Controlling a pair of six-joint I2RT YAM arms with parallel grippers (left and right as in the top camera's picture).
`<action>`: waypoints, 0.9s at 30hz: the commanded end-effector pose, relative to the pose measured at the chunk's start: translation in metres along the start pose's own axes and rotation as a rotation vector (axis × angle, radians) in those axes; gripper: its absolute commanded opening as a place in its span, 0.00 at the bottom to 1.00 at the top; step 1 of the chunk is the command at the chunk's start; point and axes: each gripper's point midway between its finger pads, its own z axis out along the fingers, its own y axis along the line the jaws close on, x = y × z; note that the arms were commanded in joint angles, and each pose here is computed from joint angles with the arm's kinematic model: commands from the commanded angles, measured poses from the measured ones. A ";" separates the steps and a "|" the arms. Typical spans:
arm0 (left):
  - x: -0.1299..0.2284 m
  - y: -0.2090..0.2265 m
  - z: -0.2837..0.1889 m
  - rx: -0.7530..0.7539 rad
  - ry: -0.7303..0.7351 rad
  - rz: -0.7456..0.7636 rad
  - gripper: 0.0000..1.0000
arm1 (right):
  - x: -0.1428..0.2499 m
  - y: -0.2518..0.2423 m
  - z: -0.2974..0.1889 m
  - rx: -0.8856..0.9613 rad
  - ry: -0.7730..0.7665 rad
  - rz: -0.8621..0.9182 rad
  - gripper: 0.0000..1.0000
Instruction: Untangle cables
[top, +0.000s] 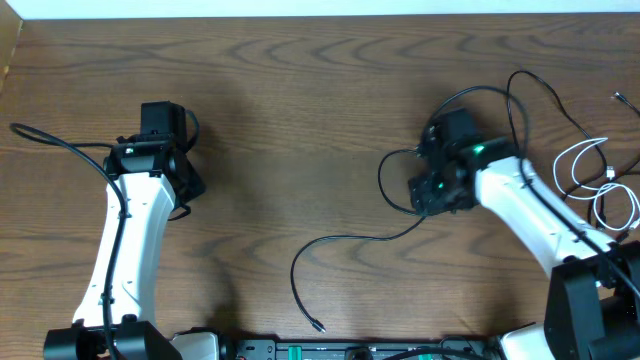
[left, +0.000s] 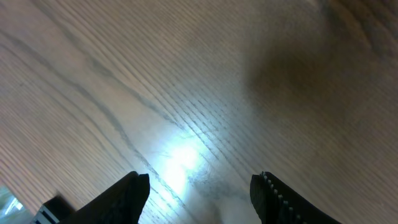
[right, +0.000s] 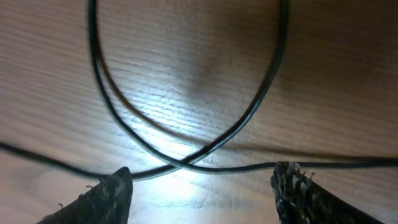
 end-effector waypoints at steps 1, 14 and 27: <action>0.007 -0.003 0.002 0.021 0.025 -0.008 0.58 | 0.002 -0.007 0.010 0.130 -0.017 -0.113 0.69; 0.006 -0.003 0.002 0.022 0.023 -0.009 0.58 | 0.036 0.020 0.040 0.115 0.012 -0.163 0.67; 0.006 -0.003 0.002 0.023 0.023 -0.009 0.58 | 0.056 0.013 0.039 0.139 0.091 -0.108 0.18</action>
